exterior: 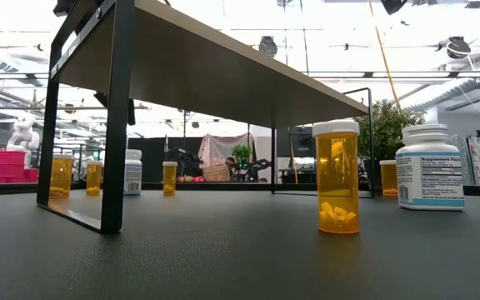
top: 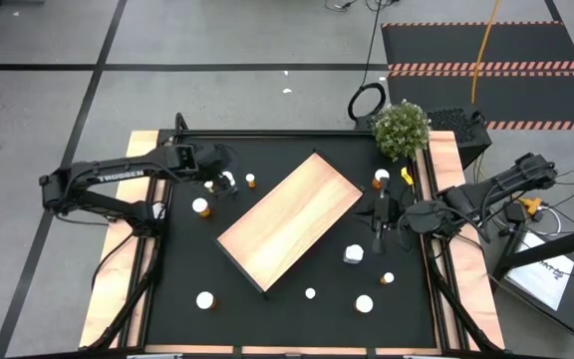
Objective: Pick and place medicine bottles onto shelf by color
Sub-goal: Put the white pill bottle on the shelf
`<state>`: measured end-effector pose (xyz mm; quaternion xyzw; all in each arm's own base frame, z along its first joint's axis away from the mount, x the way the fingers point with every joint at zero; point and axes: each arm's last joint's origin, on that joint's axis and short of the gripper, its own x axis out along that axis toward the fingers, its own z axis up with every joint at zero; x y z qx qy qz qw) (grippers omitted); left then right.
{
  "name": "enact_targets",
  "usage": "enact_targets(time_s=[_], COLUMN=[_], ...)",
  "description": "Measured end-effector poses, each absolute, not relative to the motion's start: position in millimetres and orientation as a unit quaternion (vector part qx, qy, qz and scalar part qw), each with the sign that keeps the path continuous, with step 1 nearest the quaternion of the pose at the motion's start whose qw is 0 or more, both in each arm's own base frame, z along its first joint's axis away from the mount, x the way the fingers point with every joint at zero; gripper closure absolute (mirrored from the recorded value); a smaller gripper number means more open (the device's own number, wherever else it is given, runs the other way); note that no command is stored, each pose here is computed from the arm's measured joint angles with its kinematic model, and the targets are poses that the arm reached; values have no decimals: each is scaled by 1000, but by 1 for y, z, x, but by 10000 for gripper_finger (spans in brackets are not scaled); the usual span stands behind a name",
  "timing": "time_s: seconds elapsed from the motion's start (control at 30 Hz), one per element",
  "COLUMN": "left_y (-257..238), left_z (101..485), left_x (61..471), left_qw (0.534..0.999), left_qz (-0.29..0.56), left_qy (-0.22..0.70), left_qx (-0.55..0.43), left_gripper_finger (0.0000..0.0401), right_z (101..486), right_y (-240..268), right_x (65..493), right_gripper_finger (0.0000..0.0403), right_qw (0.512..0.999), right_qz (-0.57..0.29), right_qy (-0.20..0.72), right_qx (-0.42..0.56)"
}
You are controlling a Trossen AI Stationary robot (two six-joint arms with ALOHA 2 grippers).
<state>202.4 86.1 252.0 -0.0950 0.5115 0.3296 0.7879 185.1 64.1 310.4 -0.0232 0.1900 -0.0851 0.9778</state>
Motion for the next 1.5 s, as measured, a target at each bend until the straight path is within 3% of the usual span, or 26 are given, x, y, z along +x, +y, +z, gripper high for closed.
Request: enact_targets(time_s=[0.33,0.73,1.13,1.5], left_y=[96,103,110,109], left_z=[231,216,206,206], left_x=[217,225,228,230], left_qw=[773,755,743,753], left_qz=[308,312,306,288], left_qy=[546,565,585,582], left_qx=[-103,-116,-106,-108], left_gripper_finger=[122,83,81,164], right_z=[293,293,293,293], right_y=[66,59,59,59], right_x=[189,191,191,191], right_gripper_finger=[403,403,403,403], right_qw=[981,980,979,979], right_qz=[-75,-90,-89,-88], right_qy=[168,169,170,171], right_qx=[-65,-55,-63,-66])
